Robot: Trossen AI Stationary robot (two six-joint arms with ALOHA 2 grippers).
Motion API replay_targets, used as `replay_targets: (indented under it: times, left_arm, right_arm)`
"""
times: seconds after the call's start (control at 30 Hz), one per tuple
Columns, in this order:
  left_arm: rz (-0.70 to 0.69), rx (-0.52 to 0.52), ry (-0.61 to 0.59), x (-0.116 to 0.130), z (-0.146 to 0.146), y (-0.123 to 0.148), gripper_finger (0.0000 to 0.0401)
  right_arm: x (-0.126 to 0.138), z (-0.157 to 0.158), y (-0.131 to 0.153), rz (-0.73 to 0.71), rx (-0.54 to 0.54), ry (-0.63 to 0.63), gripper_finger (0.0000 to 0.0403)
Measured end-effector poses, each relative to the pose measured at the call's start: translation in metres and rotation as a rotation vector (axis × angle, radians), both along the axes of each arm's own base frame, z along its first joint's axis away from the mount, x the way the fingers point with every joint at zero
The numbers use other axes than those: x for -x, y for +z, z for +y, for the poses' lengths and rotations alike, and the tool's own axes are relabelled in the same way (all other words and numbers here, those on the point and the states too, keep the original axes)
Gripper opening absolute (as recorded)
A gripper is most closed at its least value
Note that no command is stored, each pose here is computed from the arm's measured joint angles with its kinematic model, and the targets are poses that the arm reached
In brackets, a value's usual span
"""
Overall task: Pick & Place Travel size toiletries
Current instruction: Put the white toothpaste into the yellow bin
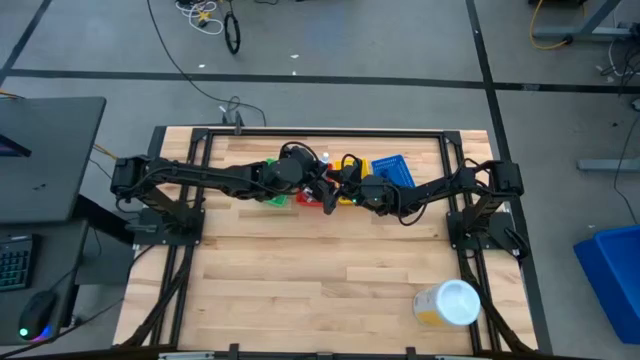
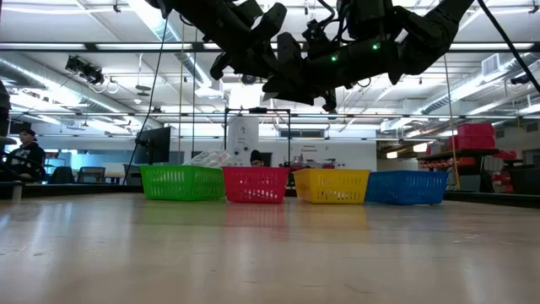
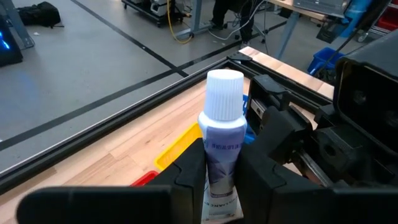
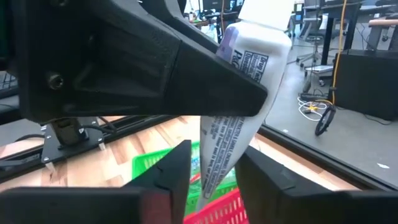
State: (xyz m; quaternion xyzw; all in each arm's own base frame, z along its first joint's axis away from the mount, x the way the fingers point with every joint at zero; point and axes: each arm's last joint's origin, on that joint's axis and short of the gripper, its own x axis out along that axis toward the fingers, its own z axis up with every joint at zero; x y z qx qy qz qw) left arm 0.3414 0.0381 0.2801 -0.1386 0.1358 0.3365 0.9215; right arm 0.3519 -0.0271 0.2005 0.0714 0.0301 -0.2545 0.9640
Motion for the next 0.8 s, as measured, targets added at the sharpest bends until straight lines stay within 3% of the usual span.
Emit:
replay_targets:
  times: [0.33,0.8]
  left_arm:
    - [-0.001,0.001,0.0,0.0,-0.0001,0.0,0.0082]
    - [0.007,-0.001,-0.003,0.0002,-0.0001,-0.0005,0.0135]
  right_arm:
    - [0.0,0.0001,-0.0001,0.003,0.003,-0.001,0.0046]
    - [0.0,0.0004,-0.0004,0.008,0.006,0.003,0.0039]
